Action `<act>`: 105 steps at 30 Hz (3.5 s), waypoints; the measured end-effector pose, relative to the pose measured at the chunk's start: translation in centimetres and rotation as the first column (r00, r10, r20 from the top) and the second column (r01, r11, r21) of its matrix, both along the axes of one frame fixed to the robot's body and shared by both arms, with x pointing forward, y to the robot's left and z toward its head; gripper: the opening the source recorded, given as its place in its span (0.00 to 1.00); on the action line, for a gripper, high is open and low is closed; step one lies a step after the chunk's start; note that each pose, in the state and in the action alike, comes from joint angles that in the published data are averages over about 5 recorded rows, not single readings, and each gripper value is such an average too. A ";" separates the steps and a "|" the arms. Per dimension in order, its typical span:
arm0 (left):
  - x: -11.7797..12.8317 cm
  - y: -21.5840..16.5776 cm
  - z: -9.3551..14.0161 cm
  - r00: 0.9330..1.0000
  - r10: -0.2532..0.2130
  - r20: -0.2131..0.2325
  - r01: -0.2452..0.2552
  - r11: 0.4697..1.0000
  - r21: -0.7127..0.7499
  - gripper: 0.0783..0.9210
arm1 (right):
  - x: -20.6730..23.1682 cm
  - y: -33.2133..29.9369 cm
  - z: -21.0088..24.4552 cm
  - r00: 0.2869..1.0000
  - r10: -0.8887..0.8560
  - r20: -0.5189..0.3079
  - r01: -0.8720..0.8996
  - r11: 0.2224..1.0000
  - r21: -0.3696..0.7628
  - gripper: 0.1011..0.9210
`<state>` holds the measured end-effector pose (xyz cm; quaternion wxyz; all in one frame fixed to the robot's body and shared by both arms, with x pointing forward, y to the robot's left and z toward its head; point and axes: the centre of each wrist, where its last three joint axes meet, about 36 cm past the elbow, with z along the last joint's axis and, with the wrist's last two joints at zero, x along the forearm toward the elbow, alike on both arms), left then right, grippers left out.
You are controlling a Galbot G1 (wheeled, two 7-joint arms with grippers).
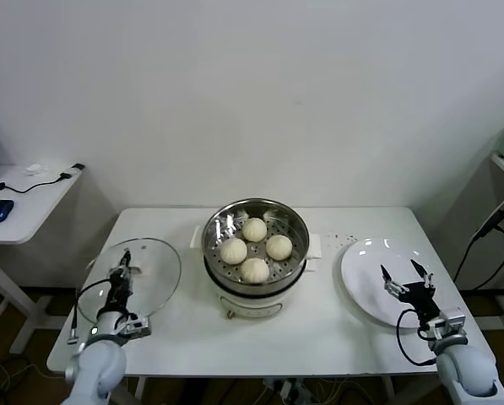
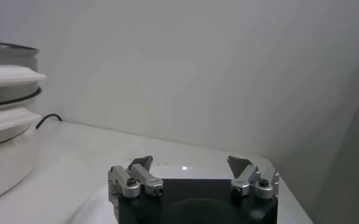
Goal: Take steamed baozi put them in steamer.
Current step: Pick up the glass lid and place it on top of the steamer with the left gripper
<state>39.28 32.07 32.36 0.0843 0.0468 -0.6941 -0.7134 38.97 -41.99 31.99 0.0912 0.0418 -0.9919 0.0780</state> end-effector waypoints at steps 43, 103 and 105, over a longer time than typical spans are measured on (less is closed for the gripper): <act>1.3 -24.7 16.5 0.992 -0.091 0.092 0.098 0.993 -0.070 0.09 | 3.9 -0.7 -0.7 1.000 0.012 0.010 -0.012 0.999 -0.039 0.88; 6.2 -33.4 9.8 0.993 -0.119 -0.018 0.119 0.993 -0.021 0.12 | 3.3 -2.0 -0.9 1.000 -0.011 0.019 0.012 0.998 -0.067 0.88; 6.0 -33.3 9.9 0.992 -0.123 -0.020 0.123 0.992 -0.020 0.18 | 3.3 -2.0 -0.9 1.000 -0.011 0.019 0.013 0.998 -0.067 0.88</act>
